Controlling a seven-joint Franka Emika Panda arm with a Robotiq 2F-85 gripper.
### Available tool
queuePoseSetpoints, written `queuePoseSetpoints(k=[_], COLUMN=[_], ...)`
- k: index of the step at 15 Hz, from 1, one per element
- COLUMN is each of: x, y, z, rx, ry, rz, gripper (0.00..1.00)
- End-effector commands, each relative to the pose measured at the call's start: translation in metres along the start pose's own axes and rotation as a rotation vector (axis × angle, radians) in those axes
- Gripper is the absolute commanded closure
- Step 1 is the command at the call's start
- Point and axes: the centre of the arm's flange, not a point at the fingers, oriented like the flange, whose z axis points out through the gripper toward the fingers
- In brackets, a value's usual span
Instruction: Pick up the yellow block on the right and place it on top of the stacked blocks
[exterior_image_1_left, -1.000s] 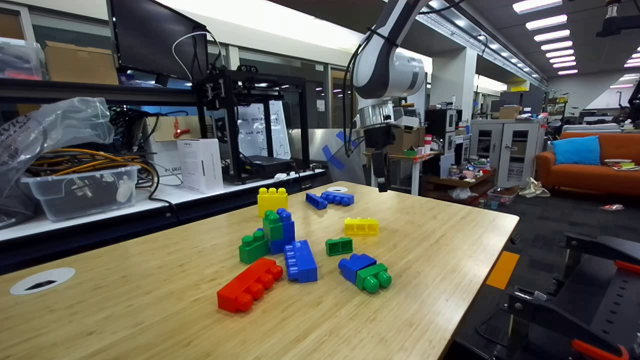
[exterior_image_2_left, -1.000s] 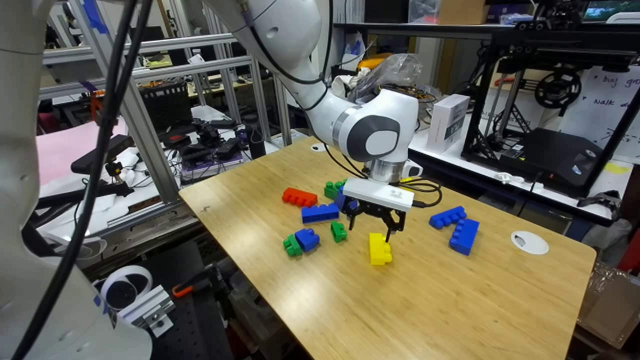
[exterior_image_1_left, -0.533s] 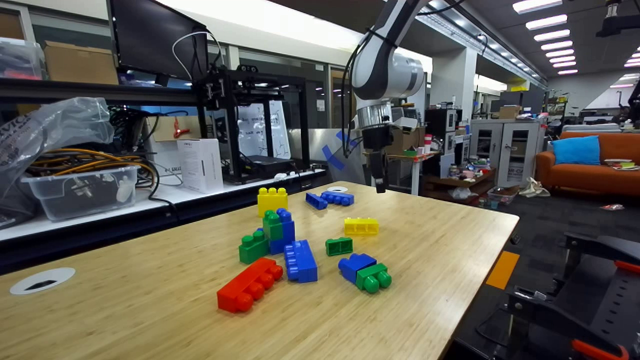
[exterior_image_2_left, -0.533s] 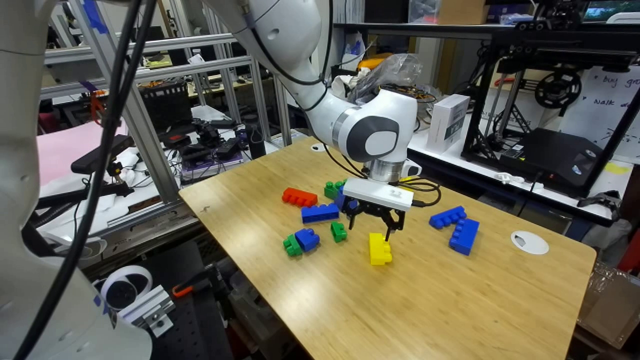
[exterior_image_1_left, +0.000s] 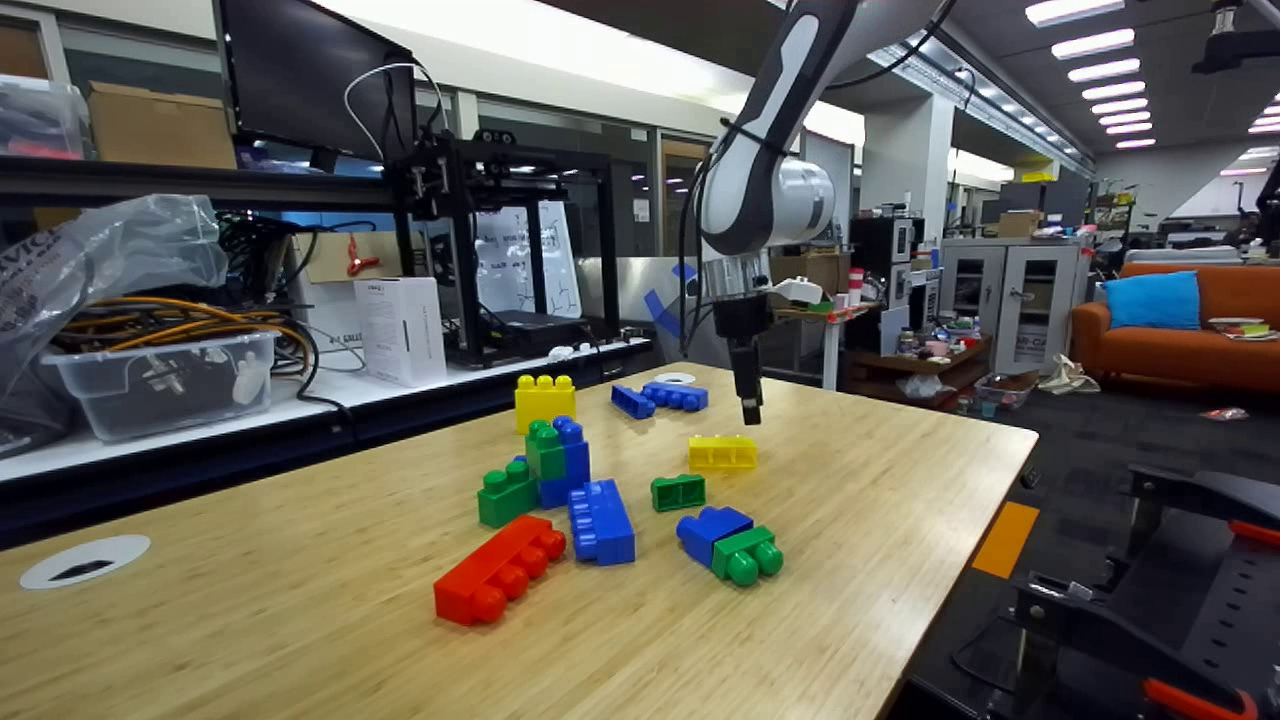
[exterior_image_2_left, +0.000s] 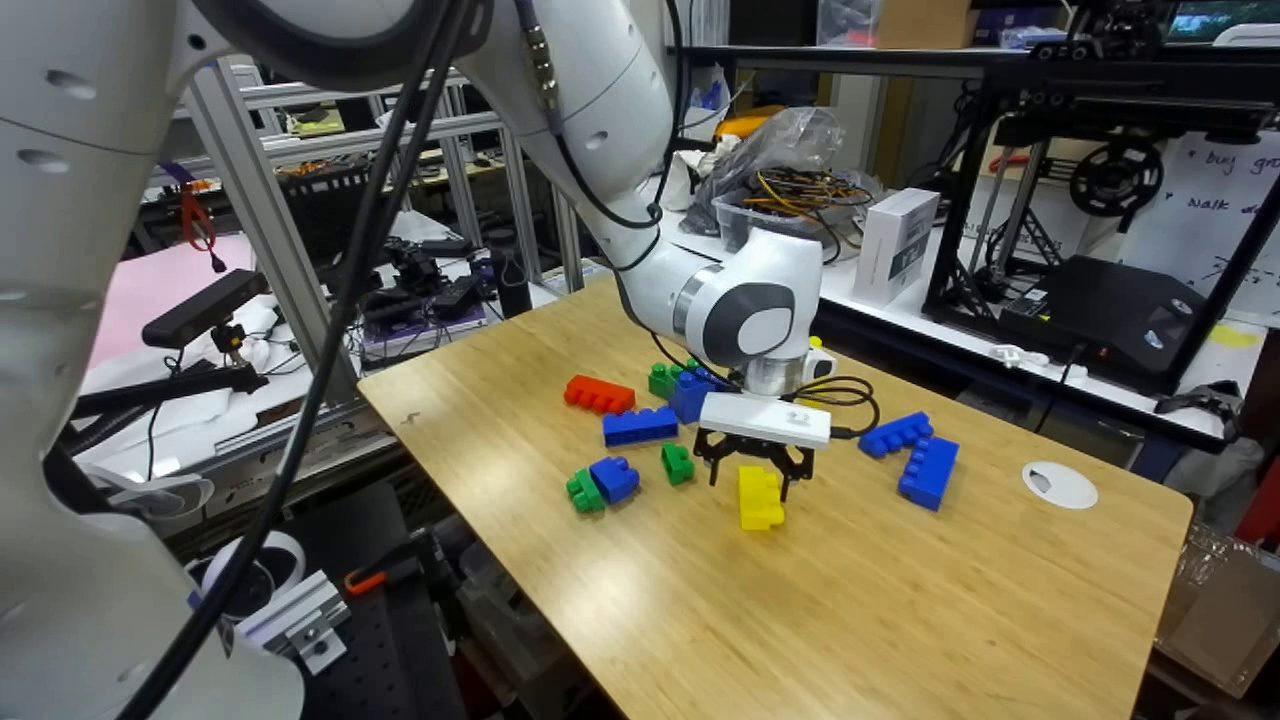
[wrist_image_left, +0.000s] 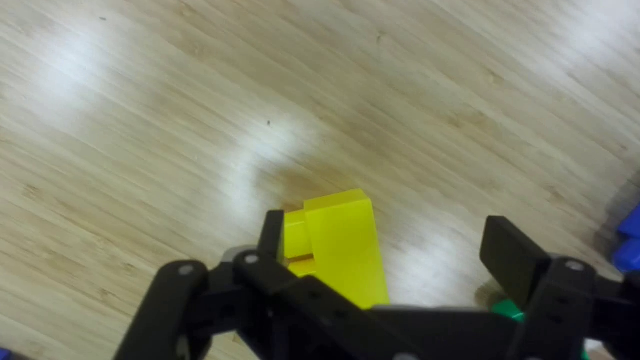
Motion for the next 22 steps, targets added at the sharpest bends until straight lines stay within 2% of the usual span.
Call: queuePoseSetpoints(k=[1, 7, 13, 16, 19, 22], x=[0.007, 0.009, -0.01, -0.021, -0.029, -0.035], y=[0.006, 0.014, 0.032, 0.04, 0.042, 0.042], z=[0.017, 0.023, 0.018, 0.018, 0.018, 0.019], rx=[-0.056, -0.109, -0.085, -0.038, 0.065, 0.112], ry=[-0.011, 0.008, 0.094, 0.158, 0.242, 0.292], rz=[-0.088, -0.161, -0.197, -0.204, -0.223, -0.235], gripper=[0.0, 0.0, 0.0, 0.0, 0.0, 0.0])
